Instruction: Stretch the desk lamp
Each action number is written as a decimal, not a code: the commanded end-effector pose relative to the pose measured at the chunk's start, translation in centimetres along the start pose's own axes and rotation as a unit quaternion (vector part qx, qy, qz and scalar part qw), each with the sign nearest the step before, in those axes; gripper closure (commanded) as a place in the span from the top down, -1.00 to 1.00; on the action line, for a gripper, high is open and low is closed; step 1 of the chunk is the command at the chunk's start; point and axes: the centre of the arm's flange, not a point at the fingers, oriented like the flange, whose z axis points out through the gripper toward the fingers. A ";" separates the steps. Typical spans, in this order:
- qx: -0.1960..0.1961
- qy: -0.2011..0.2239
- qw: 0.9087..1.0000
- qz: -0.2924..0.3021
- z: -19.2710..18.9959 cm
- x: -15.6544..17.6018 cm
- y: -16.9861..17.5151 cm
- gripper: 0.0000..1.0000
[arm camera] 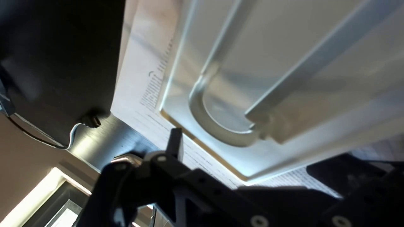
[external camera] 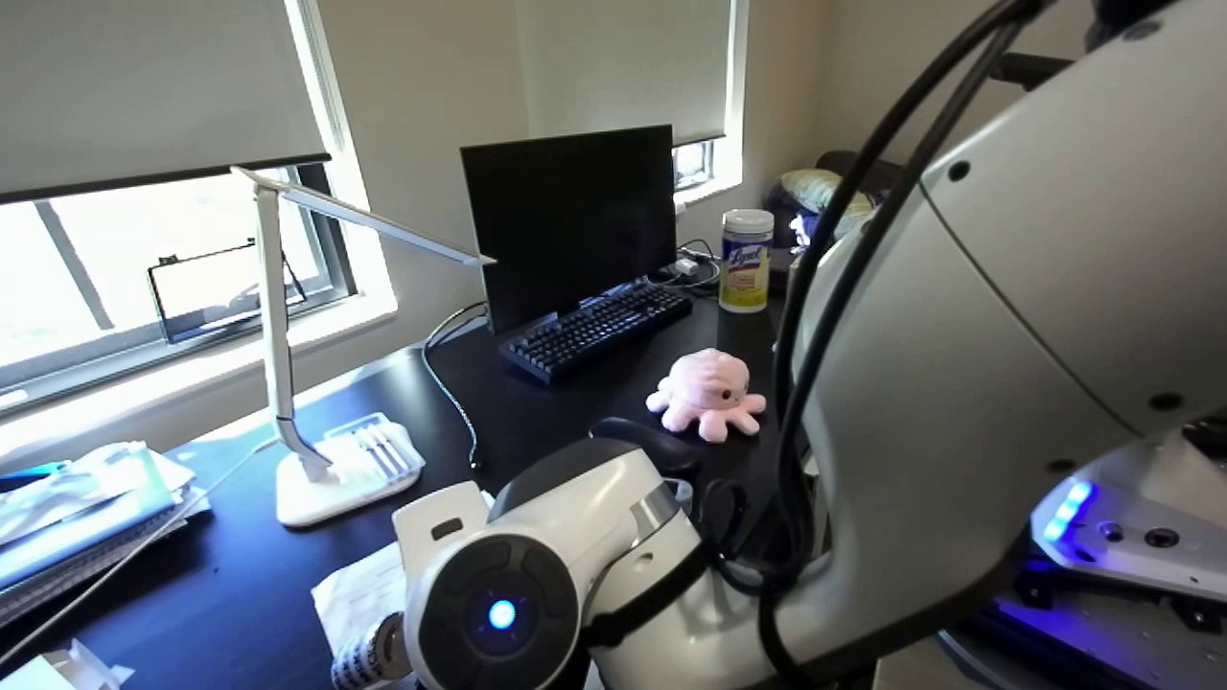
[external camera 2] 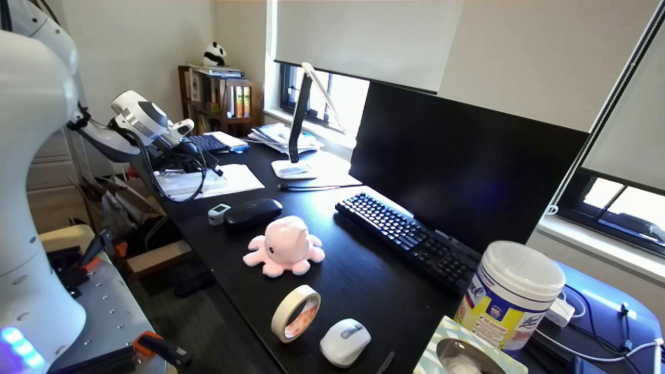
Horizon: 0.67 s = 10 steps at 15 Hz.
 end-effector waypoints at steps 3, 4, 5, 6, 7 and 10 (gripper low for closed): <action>0.000 0.000 1.000 0.000 0.0 0.0 0.0 1.00; 0.000 0.000 1.000 0.000 0.0 0.0 0.0 1.00; 0.000 0.000 1.000 0.000 0.0 0.0 0.0 1.00; 0.000 0.000 1.000 0.000 0.0 0.0 0.0 1.00; 0.000 0.000 1.000 0.000 0.0 0.0 0.0 1.00; 0.000 0.006 1.000 -0.007 -0.1 0.2 0.1 1.00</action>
